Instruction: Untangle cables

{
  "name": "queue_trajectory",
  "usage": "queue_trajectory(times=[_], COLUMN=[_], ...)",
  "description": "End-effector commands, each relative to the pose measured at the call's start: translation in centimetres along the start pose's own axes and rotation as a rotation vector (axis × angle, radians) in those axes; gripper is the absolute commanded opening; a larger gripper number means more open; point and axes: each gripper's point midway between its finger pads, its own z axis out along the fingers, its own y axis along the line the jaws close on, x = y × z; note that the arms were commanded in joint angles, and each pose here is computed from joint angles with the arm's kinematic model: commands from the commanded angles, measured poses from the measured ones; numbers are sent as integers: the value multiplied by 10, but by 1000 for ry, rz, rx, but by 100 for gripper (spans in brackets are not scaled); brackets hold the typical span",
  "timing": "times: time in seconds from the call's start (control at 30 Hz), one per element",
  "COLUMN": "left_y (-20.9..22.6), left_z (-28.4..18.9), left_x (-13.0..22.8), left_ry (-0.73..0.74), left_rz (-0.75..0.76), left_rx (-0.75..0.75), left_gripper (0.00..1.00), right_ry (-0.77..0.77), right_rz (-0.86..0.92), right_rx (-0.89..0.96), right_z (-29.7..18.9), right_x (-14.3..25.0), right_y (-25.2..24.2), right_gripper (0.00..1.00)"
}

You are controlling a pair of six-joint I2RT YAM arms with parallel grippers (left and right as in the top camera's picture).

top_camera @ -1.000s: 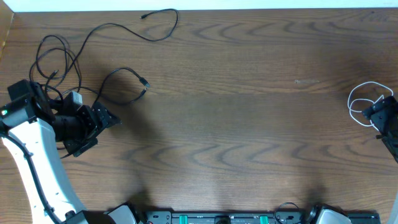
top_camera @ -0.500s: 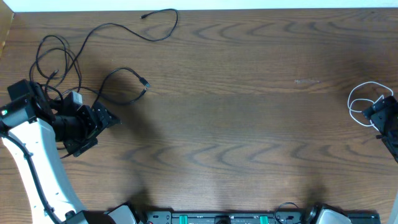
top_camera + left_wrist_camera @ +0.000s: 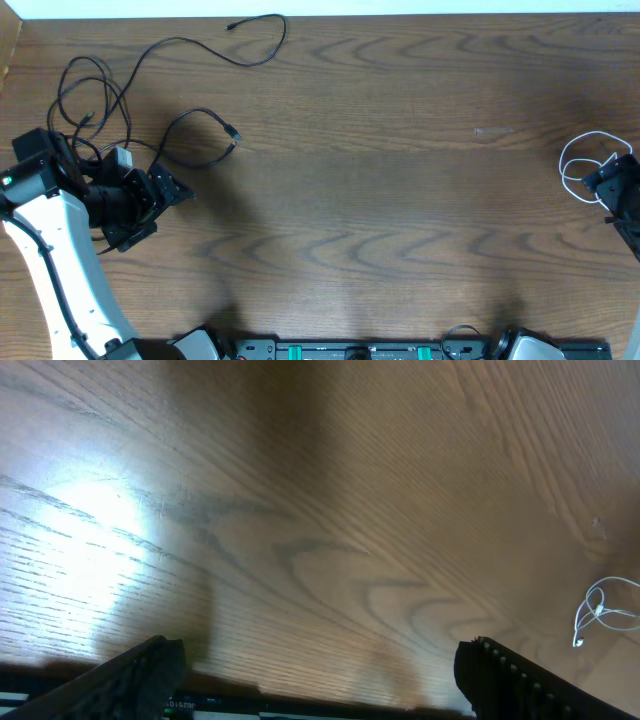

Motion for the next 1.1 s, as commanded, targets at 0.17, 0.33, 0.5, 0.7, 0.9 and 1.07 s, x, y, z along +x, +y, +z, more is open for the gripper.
queue_trajectory(times=[0.17,0.33,0.5,0.7,0.9,1.07], left_y=[-3,-3,-3,-3,-3,-3], left_z=[0,0,0,0,-1,-1], left_x=[0,0,0,0,-3,-6], left_ry=[-3,-3,-3,-6,-15,-28], left_rz=[26,26,26,27,31,37], left_rx=[13,13,13,13,14,15], left_gripper=[91,91,91,92,91,91], right_ry=[-8,-8,-8,-8,-8,-8], right_rz=[20,20,20,20,20,20], right_rx=[8,8,8,8,8,8], right_z=[0,0,0,0,0,0], right_x=[-2,-2,-2,-2,-2,-2], right_y=[-2,-2,-3,-3,-3,-3], right_gripper=[99,99,99,99,99,99])
